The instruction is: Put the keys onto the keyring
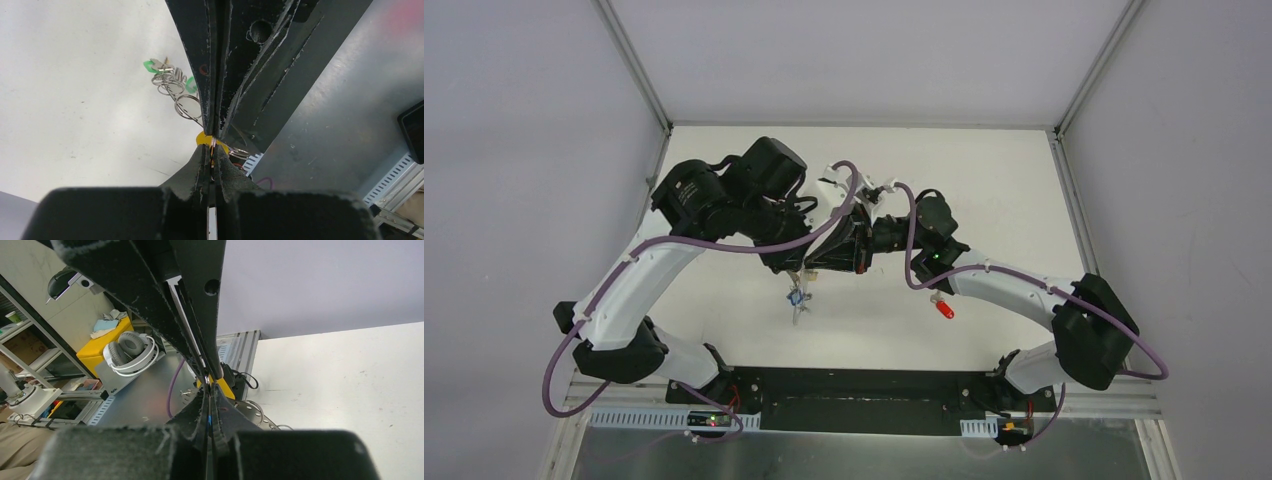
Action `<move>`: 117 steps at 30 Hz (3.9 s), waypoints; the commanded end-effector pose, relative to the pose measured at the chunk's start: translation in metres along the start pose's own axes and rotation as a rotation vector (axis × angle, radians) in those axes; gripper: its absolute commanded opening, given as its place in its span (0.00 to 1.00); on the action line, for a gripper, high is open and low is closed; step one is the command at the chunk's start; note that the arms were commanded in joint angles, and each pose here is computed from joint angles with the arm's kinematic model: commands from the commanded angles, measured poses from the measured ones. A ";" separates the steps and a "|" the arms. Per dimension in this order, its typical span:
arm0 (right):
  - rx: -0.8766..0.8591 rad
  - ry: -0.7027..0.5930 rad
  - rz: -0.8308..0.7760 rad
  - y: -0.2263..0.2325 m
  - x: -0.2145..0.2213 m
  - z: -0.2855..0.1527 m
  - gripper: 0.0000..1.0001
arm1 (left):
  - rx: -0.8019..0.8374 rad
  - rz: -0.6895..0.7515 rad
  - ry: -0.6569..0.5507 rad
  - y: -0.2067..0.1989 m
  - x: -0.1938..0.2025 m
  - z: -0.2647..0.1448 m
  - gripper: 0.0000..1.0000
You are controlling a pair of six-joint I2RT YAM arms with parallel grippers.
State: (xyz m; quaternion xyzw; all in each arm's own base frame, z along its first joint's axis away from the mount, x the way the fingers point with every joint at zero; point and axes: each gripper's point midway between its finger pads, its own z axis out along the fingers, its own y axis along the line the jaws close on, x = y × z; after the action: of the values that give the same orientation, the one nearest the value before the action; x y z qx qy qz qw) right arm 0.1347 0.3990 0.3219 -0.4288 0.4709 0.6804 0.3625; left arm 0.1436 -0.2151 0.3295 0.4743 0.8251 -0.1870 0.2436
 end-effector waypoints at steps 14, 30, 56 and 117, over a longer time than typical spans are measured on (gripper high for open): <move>-0.034 -0.057 -0.097 0.013 -0.029 0.002 0.00 | -0.065 0.003 -0.175 0.001 0.001 -0.031 0.46; -0.046 -0.057 -0.113 0.021 -0.031 -0.001 0.00 | -0.134 0.167 -0.895 -0.005 0.012 -0.054 0.46; -0.050 -0.052 -0.106 0.021 -0.029 -0.001 0.00 | -0.177 0.082 -0.915 0.013 0.012 -0.012 0.30; 0.195 0.091 -0.083 -0.009 0.008 -0.058 0.00 | -0.165 -0.053 -0.837 0.013 0.032 -0.017 0.99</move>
State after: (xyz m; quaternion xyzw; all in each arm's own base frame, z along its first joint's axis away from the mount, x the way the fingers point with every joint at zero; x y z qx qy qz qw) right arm 0.1521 0.3639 0.2964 -0.4241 0.5320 0.6291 0.3761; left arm 0.1377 -0.1774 0.3002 0.3558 0.6791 -0.2771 0.5792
